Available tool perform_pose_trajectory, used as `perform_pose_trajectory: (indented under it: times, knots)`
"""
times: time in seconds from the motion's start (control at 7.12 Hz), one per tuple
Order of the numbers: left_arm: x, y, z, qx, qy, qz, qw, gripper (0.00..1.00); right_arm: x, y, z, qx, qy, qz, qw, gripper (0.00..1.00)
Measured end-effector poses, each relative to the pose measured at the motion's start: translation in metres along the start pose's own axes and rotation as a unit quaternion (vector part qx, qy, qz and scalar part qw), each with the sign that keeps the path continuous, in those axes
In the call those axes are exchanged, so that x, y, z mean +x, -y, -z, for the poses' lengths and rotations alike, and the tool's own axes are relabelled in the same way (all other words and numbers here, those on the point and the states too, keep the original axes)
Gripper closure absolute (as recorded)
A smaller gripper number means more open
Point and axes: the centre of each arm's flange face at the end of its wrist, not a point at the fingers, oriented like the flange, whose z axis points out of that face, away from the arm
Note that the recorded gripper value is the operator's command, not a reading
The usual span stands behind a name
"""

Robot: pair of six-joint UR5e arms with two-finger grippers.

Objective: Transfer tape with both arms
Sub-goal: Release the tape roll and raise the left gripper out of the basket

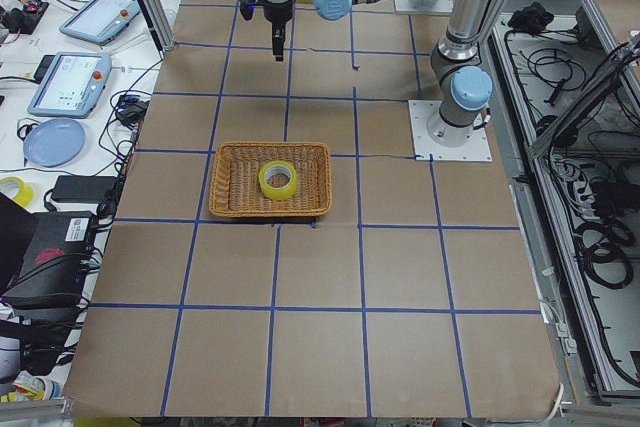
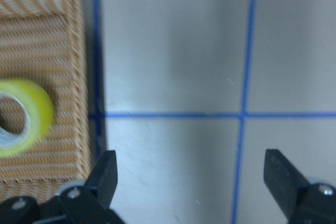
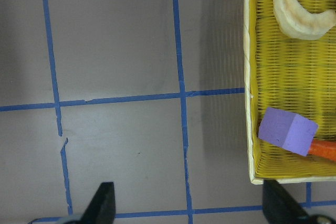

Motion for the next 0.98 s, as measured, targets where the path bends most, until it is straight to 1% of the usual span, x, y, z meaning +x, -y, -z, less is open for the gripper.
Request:
perform_pose_trajectory:
  times: [0.14,0.42,0.98]
  knots:
    - [0.018,-0.008,0.006,-0.015,0.001,-0.013,0.9998,0.0,0.0,0.0,0.0,0.0,0.0,0.0,1.0,0.0]
    - [0.045,-0.017,0.006,-0.03,0.013,-0.037,0.9988,0.0,0.0,0.0,0.0,0.0,0.0,0.0,1.0,0.0]
    - [0.055,-0.02,0.002,-0.036,0.016,-0.045,0.9982,0.0,0.0,0.0,0.0,-0.001,0.0,0.0,1.0,0.0]
